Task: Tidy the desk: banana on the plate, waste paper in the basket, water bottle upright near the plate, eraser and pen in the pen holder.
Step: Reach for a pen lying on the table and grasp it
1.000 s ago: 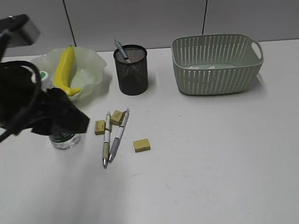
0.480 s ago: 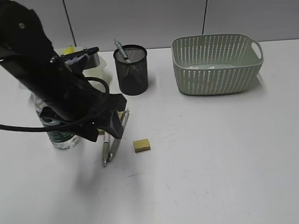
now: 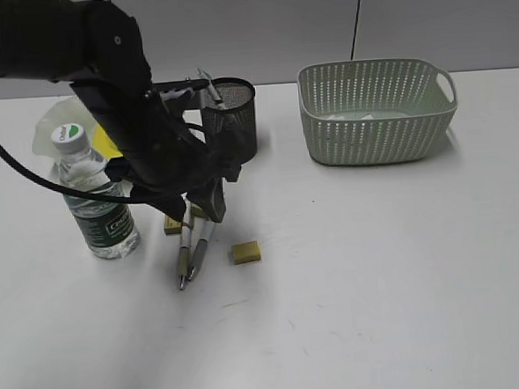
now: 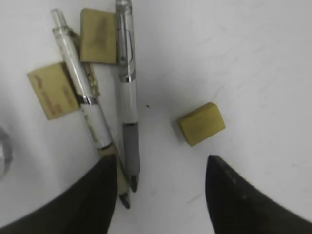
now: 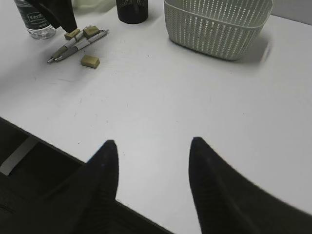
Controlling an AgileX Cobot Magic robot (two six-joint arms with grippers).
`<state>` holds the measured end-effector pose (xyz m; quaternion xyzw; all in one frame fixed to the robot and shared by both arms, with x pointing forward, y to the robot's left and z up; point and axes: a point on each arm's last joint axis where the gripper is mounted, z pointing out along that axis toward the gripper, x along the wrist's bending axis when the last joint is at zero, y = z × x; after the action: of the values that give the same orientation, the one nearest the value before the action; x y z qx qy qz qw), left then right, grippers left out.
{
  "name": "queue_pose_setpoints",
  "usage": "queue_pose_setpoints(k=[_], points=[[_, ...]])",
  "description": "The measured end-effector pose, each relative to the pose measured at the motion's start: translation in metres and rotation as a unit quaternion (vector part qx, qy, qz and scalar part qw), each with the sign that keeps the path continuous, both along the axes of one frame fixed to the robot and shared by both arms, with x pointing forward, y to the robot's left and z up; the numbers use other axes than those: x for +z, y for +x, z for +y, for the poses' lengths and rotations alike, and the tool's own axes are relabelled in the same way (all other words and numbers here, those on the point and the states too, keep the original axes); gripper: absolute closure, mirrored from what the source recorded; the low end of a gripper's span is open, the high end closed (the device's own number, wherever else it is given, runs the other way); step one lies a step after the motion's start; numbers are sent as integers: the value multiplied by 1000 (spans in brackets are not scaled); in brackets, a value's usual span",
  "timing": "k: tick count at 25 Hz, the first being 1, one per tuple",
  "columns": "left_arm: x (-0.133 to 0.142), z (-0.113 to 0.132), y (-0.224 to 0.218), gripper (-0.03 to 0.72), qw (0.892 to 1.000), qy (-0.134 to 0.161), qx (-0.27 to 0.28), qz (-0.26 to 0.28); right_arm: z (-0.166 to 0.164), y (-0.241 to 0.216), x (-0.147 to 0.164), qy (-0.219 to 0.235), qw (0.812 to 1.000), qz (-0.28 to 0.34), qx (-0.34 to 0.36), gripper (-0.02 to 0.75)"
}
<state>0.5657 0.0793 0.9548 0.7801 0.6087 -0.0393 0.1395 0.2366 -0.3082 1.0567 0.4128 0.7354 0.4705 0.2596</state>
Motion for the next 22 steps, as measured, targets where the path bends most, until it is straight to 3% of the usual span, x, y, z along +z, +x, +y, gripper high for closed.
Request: queue_pose_setpoints(k=[7, 22], points=[[0, -4, 15, 291, 998, 36, -51, -27, 0, 0, 0, 0, 1000, 0, 0, 356], [-40, -20, 22, 330, 988, 93, -123, 5, 0, 0, 0, 0, 1000, -1, 0, 356]])
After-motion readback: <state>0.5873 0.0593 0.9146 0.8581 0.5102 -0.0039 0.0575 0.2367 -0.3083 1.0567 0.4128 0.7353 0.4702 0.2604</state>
